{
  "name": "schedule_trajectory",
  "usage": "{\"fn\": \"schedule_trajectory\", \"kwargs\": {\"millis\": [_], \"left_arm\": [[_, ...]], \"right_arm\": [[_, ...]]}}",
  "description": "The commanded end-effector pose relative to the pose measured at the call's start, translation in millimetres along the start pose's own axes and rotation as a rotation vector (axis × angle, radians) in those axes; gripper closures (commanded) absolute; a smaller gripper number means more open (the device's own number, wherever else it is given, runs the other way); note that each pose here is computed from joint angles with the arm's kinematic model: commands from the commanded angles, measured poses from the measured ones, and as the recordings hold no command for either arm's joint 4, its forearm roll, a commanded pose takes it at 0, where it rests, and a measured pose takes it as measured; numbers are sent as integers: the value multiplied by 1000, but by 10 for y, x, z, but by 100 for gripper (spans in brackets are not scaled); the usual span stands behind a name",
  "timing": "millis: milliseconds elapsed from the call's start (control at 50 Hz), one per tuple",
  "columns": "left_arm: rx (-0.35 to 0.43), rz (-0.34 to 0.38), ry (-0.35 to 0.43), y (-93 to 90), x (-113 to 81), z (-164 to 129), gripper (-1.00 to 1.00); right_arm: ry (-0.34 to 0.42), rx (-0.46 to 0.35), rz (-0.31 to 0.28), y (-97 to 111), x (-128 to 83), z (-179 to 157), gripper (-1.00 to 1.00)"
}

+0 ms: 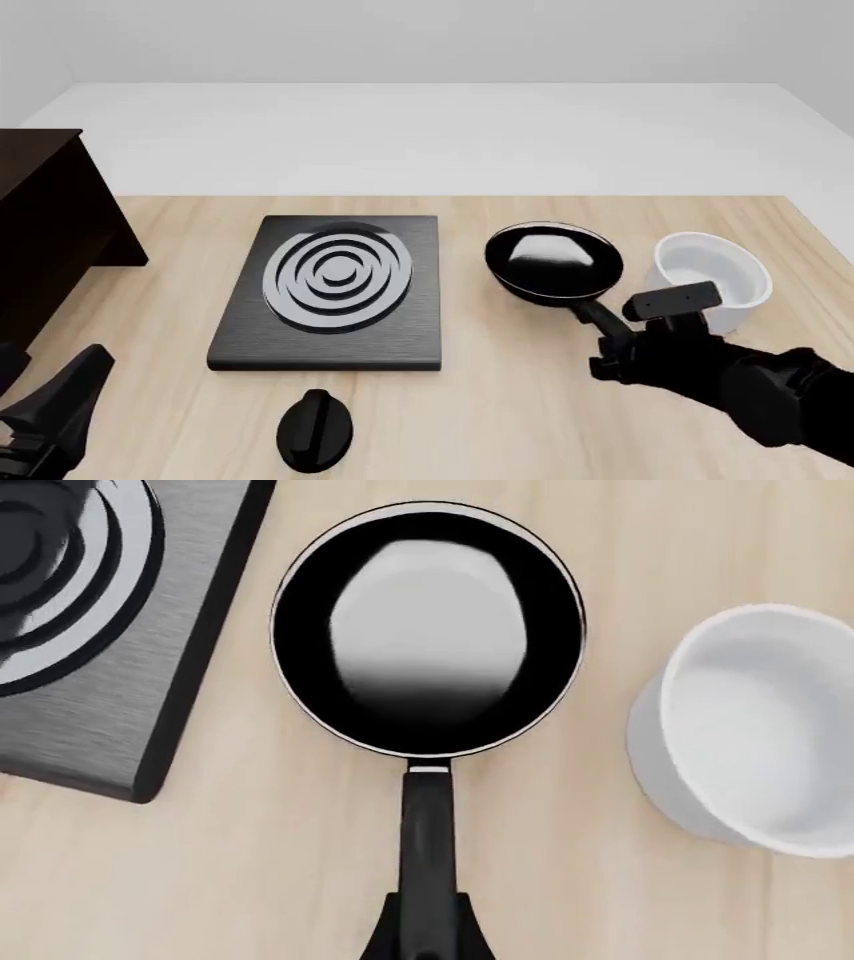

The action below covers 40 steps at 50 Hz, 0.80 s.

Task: Put the frying pan on the cabinet shelf.

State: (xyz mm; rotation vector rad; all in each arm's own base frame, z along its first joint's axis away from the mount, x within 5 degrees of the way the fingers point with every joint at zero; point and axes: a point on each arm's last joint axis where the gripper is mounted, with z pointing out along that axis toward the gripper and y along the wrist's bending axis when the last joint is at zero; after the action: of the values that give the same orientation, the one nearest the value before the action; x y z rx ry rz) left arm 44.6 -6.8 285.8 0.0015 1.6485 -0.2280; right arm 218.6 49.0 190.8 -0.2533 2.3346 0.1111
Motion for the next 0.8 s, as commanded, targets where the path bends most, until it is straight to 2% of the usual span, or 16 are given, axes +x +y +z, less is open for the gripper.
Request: {"fn": "schedule_trajectory", "kwargs": {"millis": [20,120,160,240,380,620,660,700,780,800], "left_arm": [[1,-1,0,1,9,5,-100],[4,-1,0,-2,-2,-1,-100],[3,-2,-1,-1,3,0,-100],[3,-3,-1,-2,-5,-3,-100],[3,-4,-2,-3,-14,-8,-100],[14,-9,-13,-22,-114,-49,-100],[19,-24,-15,-27,-133,-55,-100],[27,-76,-19,-35,-172,-72,-100],[32,-94,-30,-48,-257,-93,-100],[34,-117,-38,-53,-290,-108,-100]], "right_arm": [[-141,10,-43,-20,-316,-286,100],[-184,10,-53,-14,-392,-373,100],[-199,12,-75,-13,-419,-401,100],[-215,12,-68,-12,-483,-438,100],[-274,8,-95,14,-663,-627,100],[-326,-60,-139,213,-964,-799,100],[-341,-78,-154,268,-1023,-841,100],[-353,-101,-158,333,-1095,-882,100],[-366,-130,-168,421,-1204,-924,100],[-374,-139,-173,450,-1249,-946,100]]}}
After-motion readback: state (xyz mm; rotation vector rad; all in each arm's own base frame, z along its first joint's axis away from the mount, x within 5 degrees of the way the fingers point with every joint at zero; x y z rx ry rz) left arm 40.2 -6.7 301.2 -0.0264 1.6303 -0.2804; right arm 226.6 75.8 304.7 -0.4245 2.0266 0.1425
